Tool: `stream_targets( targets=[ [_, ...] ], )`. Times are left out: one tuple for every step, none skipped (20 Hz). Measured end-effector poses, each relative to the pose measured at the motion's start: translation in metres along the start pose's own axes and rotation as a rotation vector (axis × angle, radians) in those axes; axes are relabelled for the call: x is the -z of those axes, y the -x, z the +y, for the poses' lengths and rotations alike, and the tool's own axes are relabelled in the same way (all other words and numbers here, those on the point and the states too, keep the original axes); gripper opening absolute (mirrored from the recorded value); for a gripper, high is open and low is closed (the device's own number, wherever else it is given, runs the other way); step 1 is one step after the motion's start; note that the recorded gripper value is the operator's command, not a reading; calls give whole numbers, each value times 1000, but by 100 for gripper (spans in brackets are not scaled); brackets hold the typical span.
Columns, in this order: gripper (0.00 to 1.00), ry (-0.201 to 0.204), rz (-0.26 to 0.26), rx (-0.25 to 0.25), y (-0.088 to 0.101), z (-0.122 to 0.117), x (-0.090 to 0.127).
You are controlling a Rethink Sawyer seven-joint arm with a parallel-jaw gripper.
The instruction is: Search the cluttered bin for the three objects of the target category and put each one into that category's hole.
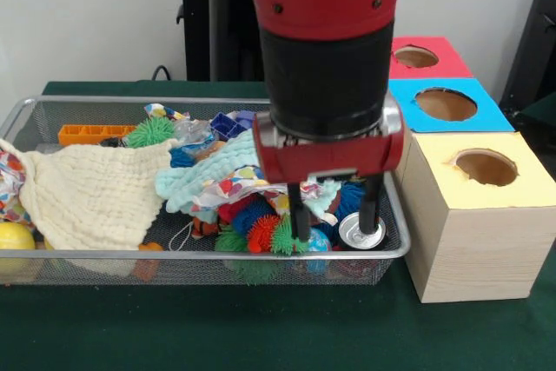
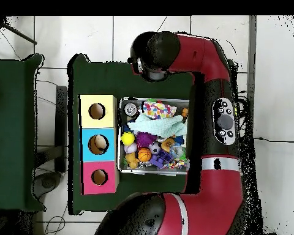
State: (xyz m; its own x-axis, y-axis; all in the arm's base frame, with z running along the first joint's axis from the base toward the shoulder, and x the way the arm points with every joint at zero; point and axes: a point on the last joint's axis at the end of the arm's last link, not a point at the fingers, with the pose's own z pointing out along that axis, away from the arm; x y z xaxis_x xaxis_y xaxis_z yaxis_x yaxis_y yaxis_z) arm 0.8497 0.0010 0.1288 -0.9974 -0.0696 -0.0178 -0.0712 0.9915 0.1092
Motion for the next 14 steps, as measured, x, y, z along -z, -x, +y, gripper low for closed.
stream_targets(
  targets=[
    [100, 0, 4, 3, -3, 3, 7],
    [100, 0, 5, 4, -5, 4, 11],
    [100, -2, 9, 8, -9, 7, 21],
    [100, -3, 11, 10, -11, 9, 27],
    [100, -4, 11, 10, -12, 9, 29],
    [100, -7, 10, 12, -15, 11, 39],
    [100, -10, 8, 12, -15, 11, 44],
    [100, -11, 6, 11, -16, 11, 48],
    [100, -13, 3, 11, -16, 11, 52],
    [100, -16, 0, 10, -16, 10, 56],
    [100, -17, -2, 10, -16, 10, 58],
    [100, -18, -4, 9, -16, 10, 60],
    [100, -22, -9, 7, -15, 9, 65],
    [100, -24, -11, 7, -15, 8, 66]
  ],
)
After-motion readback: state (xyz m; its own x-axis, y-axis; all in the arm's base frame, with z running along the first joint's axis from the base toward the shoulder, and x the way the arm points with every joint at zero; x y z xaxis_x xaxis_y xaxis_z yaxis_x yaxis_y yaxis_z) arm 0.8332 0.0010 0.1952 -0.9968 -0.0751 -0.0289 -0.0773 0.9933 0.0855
